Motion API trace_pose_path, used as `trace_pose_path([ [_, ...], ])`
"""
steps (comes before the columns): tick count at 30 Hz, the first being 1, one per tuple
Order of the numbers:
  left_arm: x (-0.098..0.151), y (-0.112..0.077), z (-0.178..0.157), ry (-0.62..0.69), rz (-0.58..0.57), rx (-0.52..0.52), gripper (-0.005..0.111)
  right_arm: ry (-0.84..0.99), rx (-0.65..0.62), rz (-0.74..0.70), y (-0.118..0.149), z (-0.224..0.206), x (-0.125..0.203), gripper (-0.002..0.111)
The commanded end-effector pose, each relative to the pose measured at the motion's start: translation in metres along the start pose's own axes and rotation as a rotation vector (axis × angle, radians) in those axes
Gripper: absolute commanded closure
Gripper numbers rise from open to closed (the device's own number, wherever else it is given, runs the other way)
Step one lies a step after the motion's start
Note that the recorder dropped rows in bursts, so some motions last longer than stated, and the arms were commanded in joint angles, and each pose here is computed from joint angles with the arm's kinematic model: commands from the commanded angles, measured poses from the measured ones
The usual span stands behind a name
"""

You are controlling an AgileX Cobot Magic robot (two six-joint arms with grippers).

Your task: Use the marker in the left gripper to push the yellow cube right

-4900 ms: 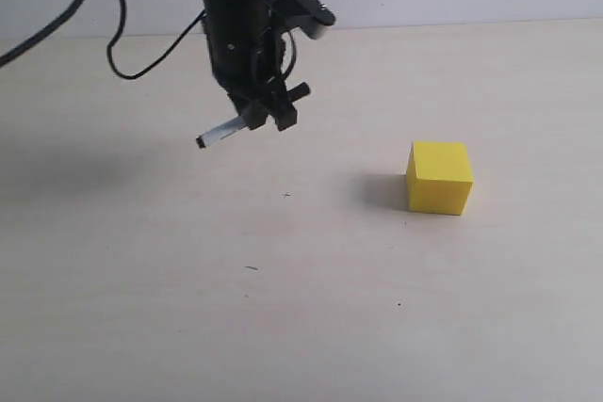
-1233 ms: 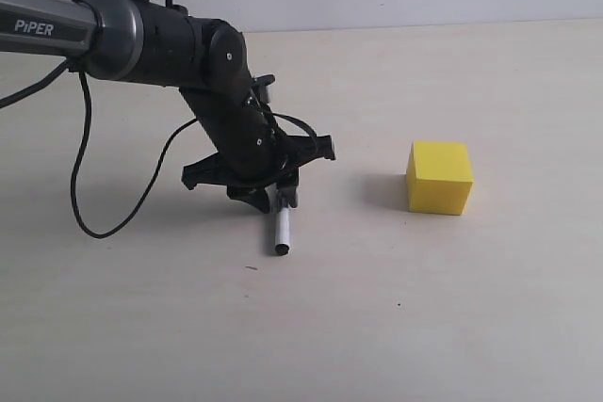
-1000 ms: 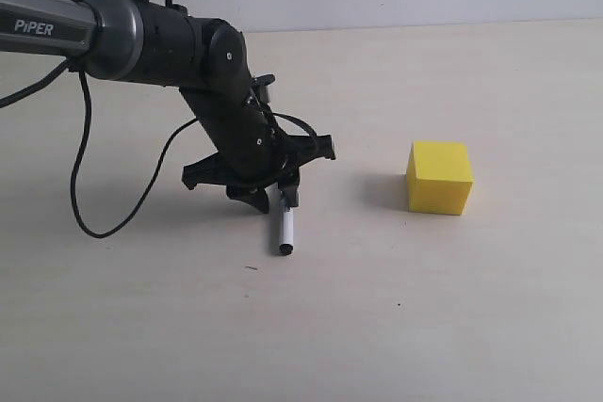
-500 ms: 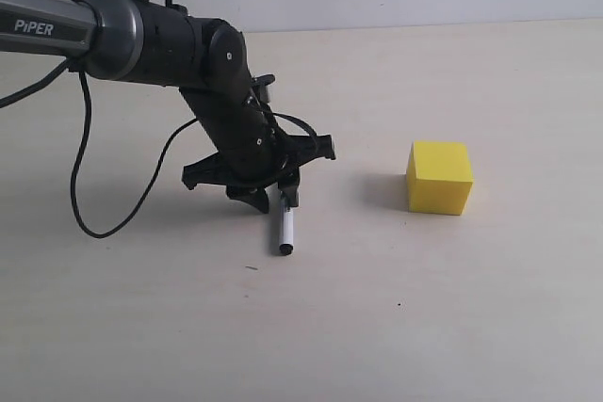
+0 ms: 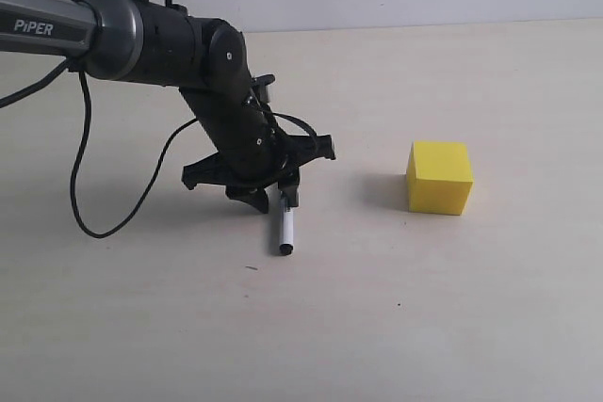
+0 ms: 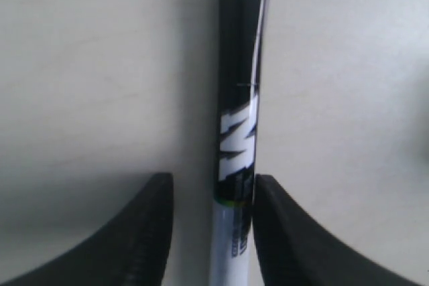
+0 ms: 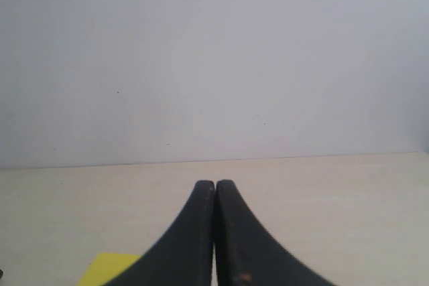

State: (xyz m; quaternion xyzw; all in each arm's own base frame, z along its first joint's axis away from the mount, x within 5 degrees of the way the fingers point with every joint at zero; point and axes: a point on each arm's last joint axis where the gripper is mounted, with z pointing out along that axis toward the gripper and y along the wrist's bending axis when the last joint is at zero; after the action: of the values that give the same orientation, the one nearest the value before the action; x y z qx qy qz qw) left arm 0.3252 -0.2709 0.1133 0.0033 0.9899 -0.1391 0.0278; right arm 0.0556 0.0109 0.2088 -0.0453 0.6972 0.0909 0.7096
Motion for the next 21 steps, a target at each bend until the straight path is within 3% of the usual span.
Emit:
trace_pose_path([
  [1, 0.000, -0.004, -0.009, -0.015, 0.015, 0.011, 0.067, -0.005, 0.005, -0.004, 0.000, 0.000, 0.001, 0.108],
  [16, 0.000, -0.007, -0.024, -0.039, 0.032, 0.024, 0.067, -0.005, 0.005, -0.004, 0.000, 0.000, 0.001, 0.108],
  [19, 0.000, -0.006, -0.040, -0.041, 0.053, 0.026, 0.079, -0.005, 0.005, -0.003, 0.000, 0.000, 0.001, 0.108],
  [21, 0.000, -0.002, -0.058, -0.039, 0.094, 0.022, 0.100, -0.005, 0.005, -0.003, 0.000, 0.000, 0.001, 0.108],
])
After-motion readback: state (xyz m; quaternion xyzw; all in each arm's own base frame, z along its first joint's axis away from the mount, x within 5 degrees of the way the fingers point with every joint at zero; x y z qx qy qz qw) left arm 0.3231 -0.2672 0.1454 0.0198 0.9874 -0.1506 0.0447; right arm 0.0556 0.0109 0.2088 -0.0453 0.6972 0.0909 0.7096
